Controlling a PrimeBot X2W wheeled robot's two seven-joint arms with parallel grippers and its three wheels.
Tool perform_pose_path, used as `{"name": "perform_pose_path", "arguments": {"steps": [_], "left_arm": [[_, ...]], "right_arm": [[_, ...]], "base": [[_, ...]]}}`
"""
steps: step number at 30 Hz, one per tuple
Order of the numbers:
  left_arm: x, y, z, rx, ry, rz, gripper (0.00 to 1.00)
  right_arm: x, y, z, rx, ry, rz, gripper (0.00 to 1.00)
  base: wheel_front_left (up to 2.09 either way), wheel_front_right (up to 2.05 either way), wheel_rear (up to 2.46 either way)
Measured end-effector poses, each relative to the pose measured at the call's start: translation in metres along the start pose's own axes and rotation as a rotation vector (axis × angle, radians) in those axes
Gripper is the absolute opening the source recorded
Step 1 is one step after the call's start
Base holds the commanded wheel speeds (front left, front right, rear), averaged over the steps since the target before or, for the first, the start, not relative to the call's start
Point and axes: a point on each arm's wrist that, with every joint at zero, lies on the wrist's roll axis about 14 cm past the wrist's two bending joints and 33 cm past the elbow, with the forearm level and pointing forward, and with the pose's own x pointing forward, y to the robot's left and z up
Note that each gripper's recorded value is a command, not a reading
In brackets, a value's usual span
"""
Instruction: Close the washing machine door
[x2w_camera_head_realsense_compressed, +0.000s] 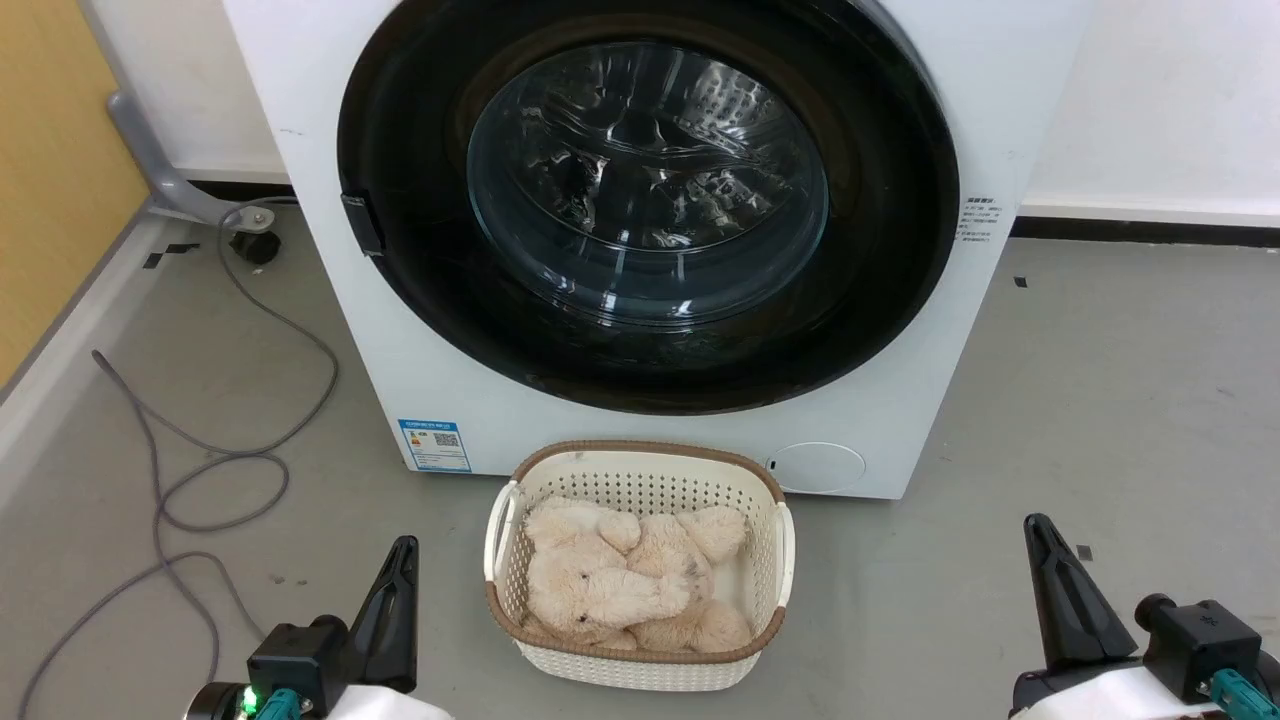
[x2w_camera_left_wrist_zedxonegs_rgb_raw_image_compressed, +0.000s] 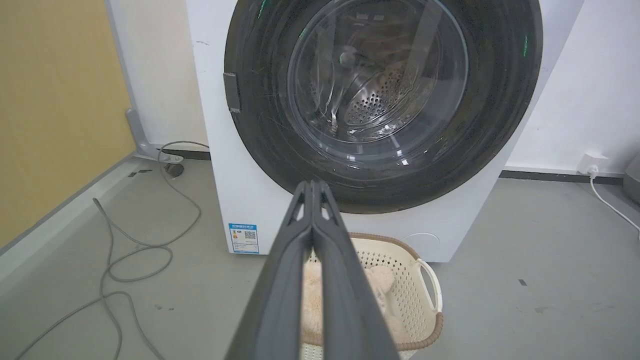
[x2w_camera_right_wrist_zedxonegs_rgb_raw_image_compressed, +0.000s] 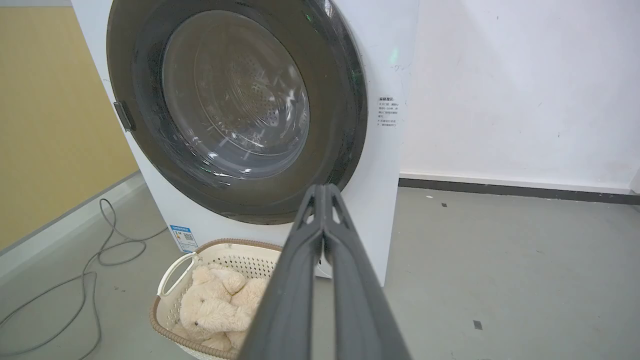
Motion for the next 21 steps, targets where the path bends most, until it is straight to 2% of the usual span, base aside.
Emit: {"name": "perform_pose_path", "arguments": {"steps": [21], "left_arm": [[0.0051, -0.0006, -0.0003, 0.036, 0.029, 0.004, 0.00]], "right_arm": [[0.0011, 0.0015, -0.0022, -0.019, 0.033, 0.006, 0.00]], "base": [[0.00, 0.00, 0.00]]}}
